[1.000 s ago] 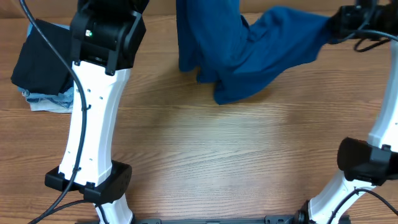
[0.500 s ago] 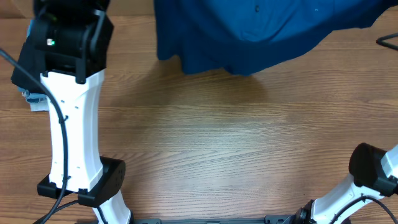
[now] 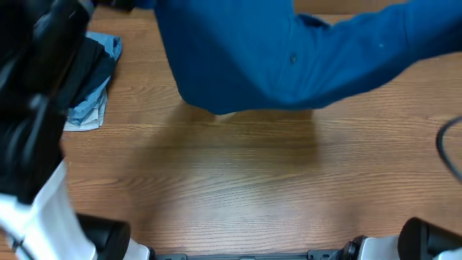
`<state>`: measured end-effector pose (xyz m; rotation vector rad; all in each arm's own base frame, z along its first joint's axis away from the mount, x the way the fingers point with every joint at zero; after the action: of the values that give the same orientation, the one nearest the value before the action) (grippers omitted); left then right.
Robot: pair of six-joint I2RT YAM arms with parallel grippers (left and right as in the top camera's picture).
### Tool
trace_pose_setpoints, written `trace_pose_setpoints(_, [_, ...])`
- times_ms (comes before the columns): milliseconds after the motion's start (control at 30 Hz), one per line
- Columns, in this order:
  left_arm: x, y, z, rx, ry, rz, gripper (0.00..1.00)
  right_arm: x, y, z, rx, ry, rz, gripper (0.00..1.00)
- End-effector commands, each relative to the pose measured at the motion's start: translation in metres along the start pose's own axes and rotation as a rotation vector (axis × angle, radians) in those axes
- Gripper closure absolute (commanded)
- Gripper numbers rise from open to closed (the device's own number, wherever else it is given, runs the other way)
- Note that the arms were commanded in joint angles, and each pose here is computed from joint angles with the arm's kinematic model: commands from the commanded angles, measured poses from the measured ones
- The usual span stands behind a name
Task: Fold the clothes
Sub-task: 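Stretch the shirt between both grippers and lay it flat on the table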
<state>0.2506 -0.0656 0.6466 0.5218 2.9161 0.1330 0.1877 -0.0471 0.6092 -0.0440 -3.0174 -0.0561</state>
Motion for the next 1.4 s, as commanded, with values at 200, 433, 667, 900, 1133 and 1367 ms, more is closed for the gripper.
trace_pose_setpoints(200, [0.0, -0.015, 0.018, 0.2, 0.119, 0.174, 0.96, -0.005, 0.013, 0.007, -0.029, 0.045, -0.188, 0.96])
trace_pose_setpoints(433, [-0.159, 0.001, 0.072, 0.145, -0.136, 0.234, 0.96, -0.133, -0.033, 0.011, -0.087, 0.026, -0.243, 0.96])
trace_pose_setpoints(667, [-0.177, 0.008, 0.06, 0.021, -0.393, 0.217, 0.96, -0.145, -0.042, -0.021, -0.059, -0.19, -0.194, 0.96])
trace_pose_setpoints(900, [-0.188, 0.039, 0.129, 0.016, 0.004, 0.175, 0.96, -0.159, -0.051, 0.007, -0.11, -0.039, -0.137, 0.96])
trace_pose_setpoints(1133, [-0.192, 0.041, 0.298, 0.146, 0.732, 0.08, 0.96, -0.219, -0.067, 0.147, -0.339, 0.66, -0.167, 0.96])
trace_pose_setpoints(1367, [-0.162, 0.029, 0.362, 0.268, 1.081, 0.096, 0.96, -0.248, -0.056, 0.212, -0.521, 0.948, -0.153, 0.96])
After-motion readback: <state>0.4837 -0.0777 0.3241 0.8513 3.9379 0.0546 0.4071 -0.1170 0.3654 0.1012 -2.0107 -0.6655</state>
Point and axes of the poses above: each gripper's point midway between its finger pads, its own x axis back along the fingers, its own y axis along the line the jaws close on, z = x × y, the point moved 9 cm from there along x, back along the fingers, and after that the axes turned 9 degrees about -x, right-handed, at the moved point
